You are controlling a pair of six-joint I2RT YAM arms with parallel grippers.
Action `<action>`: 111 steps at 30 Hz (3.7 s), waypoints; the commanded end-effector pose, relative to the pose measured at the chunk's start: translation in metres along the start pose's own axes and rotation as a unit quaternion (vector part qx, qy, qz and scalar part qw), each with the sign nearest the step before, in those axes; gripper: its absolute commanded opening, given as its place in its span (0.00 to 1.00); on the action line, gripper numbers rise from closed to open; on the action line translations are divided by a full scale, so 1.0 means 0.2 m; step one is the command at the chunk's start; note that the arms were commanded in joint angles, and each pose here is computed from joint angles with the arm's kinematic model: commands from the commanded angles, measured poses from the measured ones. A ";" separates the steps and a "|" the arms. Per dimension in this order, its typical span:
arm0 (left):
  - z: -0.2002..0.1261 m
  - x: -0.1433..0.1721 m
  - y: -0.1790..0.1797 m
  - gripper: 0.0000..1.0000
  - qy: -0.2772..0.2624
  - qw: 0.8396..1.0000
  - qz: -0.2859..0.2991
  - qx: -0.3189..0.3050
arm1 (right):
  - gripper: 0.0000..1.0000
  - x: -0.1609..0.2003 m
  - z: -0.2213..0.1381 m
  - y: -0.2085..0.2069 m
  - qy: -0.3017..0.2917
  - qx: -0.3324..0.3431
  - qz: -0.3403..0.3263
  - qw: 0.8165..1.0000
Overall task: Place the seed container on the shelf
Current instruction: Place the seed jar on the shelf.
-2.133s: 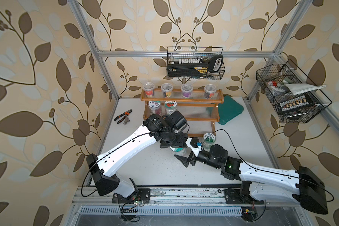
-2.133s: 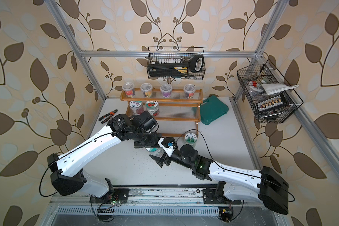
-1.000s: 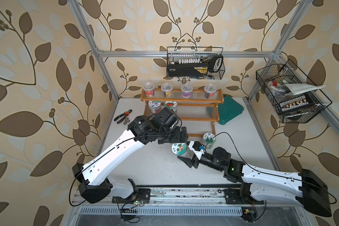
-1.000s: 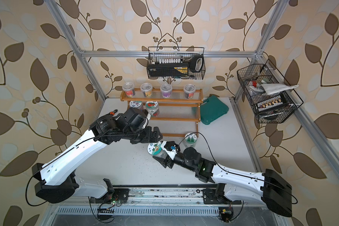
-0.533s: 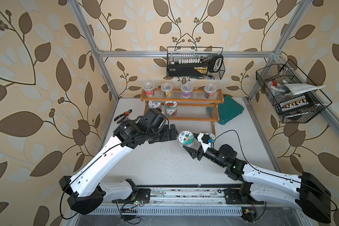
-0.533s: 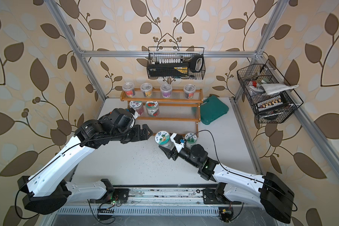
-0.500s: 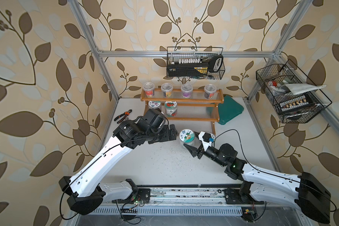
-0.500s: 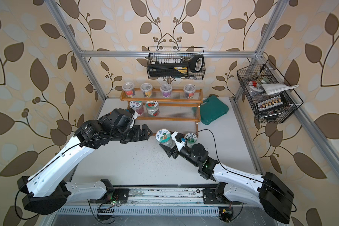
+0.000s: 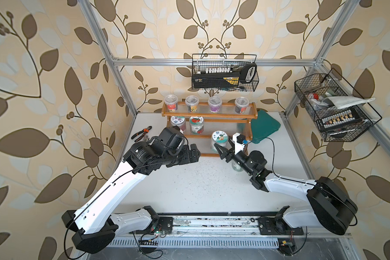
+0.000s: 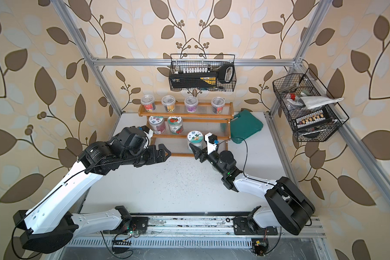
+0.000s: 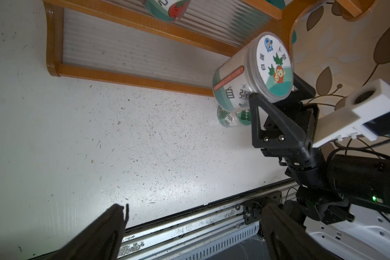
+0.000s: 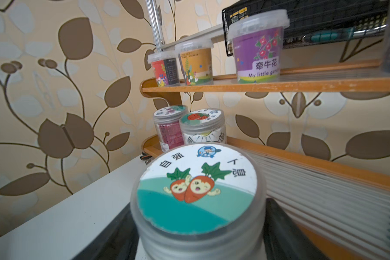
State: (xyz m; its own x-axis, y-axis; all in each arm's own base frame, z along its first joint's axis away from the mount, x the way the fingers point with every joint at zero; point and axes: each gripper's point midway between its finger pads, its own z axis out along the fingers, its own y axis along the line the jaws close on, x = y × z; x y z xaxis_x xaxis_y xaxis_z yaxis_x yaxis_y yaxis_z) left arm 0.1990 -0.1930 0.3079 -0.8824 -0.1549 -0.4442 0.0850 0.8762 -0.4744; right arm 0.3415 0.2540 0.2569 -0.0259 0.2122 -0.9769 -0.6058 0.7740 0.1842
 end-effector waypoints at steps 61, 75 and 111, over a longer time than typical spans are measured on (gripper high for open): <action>-0.01 -0.05 0.10 0.98 -0.011 1.000 0.006 -0.016 | 0.47 0.02 0.49 -0.40 -0.008 0.049 -0.025 0.998; -0.02 -0.05 0.10 0.98 -0.012 1.000 0.001 -0.013 | 0.93 0.01 0.46 -0.38 -0.009 0.040 -0.026 0.999; 0.11 0.07 -0.04 0.98 0.052 0.995 -0.024 0.077 | 0.99 -0.02 -0.25 -0.19 0.248 0.066 0.063 0.964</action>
State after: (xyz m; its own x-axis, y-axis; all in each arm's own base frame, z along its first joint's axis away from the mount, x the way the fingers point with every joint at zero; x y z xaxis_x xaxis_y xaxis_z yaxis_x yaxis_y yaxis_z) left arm 0.1930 -0.1978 0.2844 -0.9244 -0.1322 -0.3578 0.0943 0.8297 -0.5502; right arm 0.3430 0.2079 0.2842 -0.3051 0.1025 -0.9468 -0.5375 0.8021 0.2601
